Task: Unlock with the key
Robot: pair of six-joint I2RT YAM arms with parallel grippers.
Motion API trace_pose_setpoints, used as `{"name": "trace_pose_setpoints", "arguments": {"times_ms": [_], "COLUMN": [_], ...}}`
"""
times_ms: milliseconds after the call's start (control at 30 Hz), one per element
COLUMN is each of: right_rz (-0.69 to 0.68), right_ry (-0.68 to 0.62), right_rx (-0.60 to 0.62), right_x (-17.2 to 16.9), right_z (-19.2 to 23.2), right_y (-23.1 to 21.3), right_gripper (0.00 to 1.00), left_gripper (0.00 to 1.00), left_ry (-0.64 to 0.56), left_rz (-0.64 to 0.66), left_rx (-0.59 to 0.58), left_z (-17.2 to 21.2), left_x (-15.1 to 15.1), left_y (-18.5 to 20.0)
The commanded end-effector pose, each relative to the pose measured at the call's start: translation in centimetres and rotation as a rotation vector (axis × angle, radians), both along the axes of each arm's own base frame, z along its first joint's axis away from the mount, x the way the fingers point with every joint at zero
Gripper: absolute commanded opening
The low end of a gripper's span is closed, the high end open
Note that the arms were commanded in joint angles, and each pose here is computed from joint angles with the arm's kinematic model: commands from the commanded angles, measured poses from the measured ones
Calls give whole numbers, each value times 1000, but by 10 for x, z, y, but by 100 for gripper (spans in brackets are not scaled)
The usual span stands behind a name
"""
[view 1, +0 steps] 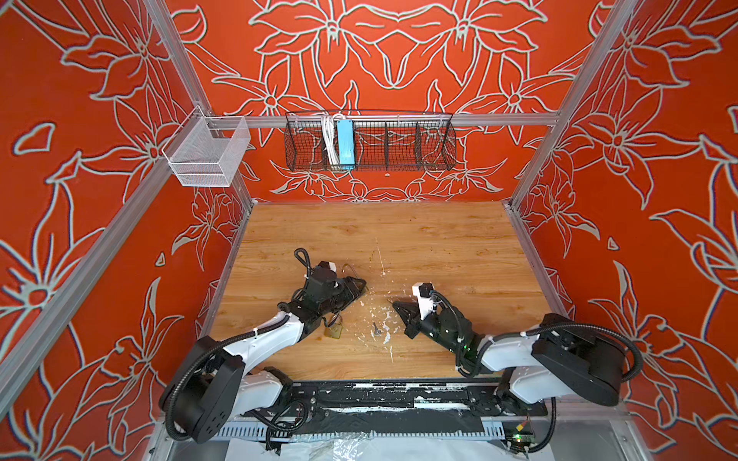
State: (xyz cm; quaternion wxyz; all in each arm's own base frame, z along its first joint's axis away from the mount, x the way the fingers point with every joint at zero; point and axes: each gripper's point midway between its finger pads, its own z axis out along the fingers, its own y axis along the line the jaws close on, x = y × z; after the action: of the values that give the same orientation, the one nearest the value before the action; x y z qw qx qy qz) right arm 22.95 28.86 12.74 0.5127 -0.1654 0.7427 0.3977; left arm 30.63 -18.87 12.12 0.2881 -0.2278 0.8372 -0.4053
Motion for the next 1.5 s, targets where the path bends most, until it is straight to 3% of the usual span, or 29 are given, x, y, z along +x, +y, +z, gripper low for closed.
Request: {"name": "trace_pose_setpoints", "arguments": {"times_ms": [0,200,467,767,867,1033,1133,1267,1467], "right_rz": [27,11,-26,-4,30,0,18,-1,42], "right_ry": [-40,-19,-86,-112,-93,-107,-89,-115,-89], "right_rx": [88,82,95,84,47,136,60,102,113], "right_x": [4,4,0,-11,-9,-11,-10,-13,-12], "right_z": [27,23,29,28,26,36,27,28,22], "right_y": [12,14,13,7,20,8,16,9,25], "right_gripper": [0,0,0,0,0,0,0,0,0], "left_gripper": [0,0,0,0,0,0,0,0,0], "left_ry": [-121,-133,-119,-67,-31,-44,-104,-185,-132], "left_rz": [36,57,81,161,106,42,84,210,206], "left_rx": [-36,-48,-164,-129,-118,-128,-142,-93,-123], "left_z": [36,39,42,30,25,25,35,43,40], "left_x": [8,9,6,11,16,22,22,17,17], "left_y": [3,6,3,13,0,-14,-6,21,15]}}
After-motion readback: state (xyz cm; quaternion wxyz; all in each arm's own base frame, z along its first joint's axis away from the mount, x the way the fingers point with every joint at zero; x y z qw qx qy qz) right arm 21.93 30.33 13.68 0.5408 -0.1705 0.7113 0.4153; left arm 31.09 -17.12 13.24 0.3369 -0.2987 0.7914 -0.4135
